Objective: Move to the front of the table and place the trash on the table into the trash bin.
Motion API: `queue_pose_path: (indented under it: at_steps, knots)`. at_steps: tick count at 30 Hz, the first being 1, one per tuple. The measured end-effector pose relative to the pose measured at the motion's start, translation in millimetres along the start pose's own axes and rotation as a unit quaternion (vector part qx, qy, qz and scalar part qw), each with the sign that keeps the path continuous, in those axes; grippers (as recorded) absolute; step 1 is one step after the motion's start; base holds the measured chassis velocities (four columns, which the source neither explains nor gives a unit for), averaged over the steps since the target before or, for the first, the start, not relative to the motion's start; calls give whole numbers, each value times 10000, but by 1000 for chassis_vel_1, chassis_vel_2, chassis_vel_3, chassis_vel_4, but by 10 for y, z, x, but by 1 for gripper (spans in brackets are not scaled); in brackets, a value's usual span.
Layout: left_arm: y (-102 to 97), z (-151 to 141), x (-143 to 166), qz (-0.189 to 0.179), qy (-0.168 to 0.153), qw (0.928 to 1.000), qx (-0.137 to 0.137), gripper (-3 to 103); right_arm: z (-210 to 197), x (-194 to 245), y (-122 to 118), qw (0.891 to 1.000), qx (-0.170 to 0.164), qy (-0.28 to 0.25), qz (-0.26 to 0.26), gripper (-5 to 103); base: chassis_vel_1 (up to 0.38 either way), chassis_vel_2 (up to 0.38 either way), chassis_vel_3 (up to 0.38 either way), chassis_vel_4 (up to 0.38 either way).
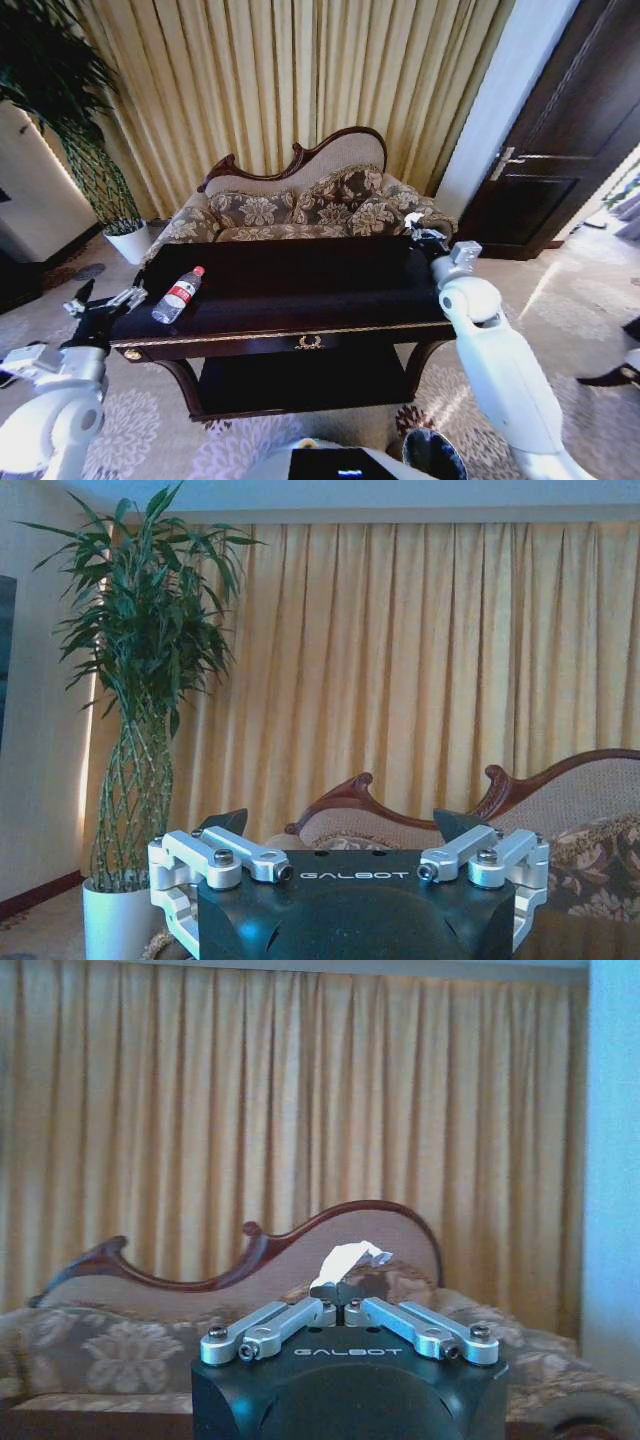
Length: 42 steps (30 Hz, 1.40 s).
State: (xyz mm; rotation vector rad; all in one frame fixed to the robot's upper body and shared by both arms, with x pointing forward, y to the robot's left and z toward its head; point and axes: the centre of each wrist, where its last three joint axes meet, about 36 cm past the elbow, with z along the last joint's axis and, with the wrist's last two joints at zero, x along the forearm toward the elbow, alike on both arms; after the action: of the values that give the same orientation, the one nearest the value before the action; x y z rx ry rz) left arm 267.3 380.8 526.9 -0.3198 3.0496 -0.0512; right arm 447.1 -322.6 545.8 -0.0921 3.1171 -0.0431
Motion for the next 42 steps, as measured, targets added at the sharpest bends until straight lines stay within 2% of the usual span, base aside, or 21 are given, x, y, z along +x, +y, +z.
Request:
queue_pose_path:
  at_steps: [11,23,28,29,30,33,35,37,40,42]
  knots:
    - [-8,-17,-29,82,6,9999,-67,100,166,137,130,9995,-125,236,-153,0,48,-58,-60,50]
    - [-4,-15,-54,106,5,9999,-70,100,247,163,103,9995,-131,300,-40,0,260,-246,-253,248]
    - [-6,11,-56,98,32,9999,-43,100,446,156,123,9991,98,391,143,-2,302,-309,-328,323]
    - [-3,15,-58,93,34,9999,-39,100,520,151,112,9987,134,453,201,3,294,-287,-266,272]
    - [-3,15,-58,93,34,9999,-39,100,520,151,112,9987,134,453,201,3,294,-287,-266,272]
    - [2,31,-62,80,46,10000,-20,100,979,130,12,9942,3,969,468,19,203,-210,-189,192]
    - [3,34,-63,78,47,10000,-16,100,1068,135,-13,9929,-22,1068,524,24,144,-118,-118,143]
    - [3,51,-68,69,55,10000,8,100,1522,202,-162,9845,-14,1541,837,14,25,-43,-62,30]
    - [5,59,-72,65,54,10000,20,100,1761,254,-251,9782,4,1811,1019,8,0,0,0,0]
    - [7,91,-81,65,79,9999,47,100,2231,347,-407,9626,34,2354,1338,2,-21,12,36,-20]
